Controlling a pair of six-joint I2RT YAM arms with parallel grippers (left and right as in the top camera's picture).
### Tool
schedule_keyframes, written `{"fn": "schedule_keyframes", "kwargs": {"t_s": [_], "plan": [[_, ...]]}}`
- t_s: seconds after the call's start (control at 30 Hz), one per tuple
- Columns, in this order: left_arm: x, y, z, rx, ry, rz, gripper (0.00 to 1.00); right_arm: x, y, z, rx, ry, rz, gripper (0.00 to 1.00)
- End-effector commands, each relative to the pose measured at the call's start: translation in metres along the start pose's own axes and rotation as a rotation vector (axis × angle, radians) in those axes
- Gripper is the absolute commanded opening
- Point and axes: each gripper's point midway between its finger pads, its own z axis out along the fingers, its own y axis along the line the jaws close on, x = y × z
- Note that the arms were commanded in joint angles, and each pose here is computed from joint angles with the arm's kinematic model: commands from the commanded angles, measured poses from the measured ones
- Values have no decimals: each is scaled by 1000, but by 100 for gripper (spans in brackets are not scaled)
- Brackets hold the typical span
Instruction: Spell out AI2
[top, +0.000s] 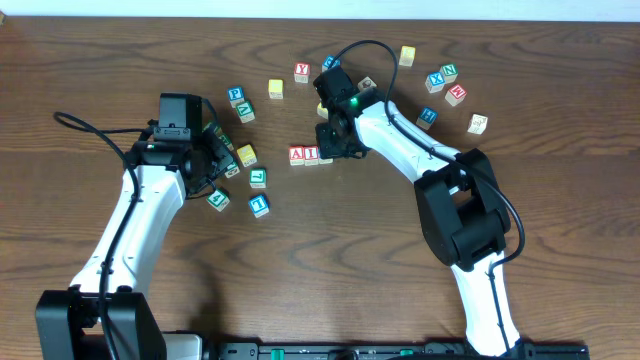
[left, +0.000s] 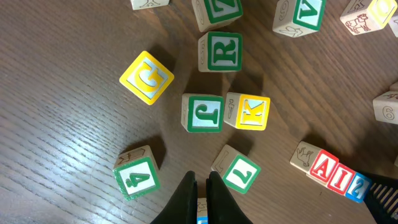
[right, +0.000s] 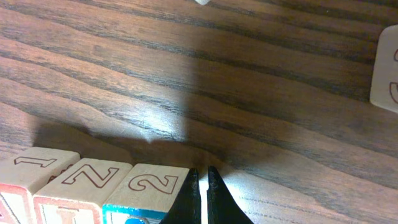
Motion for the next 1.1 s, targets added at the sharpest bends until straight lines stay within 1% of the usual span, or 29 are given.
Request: {"fn": "schedule_keyframes", "kwargs": {"t_s": [0.0,0.1,0.23,0.47,0.57,0.7,0.77,0.9,1.07], "plan": [[2,4,2,-18,-1,6,7,4,-1,5,3,17,16,1],[2,4,2,-18,-1,6,7,3,-1,5,3,13,16,1],[2,4,2,-18,-3,14,7,-8,-5,-2,-4,-14,30,1],[-10,-1,-4,0,-33,92,7,-42,-16,-38,-14,-79,57,1],[-23,-5,-15,14,-62,97,8,-53,-11,-54,-25,-107,46,1],[-36,-10,-29,40,-103,126,7,-60,12,-65,-83,-132,5,2],[-35,-12,-30,56,-97,146,7,-59,18,-64,-94,-134,-3,1],[-18,-31,-21,117,-36,251,7,-57,20,-63,-96,-129,7,1],[-1,-61,-4,172,-7,326,7,-62,2,-64,-86,-129,40,1]]}}
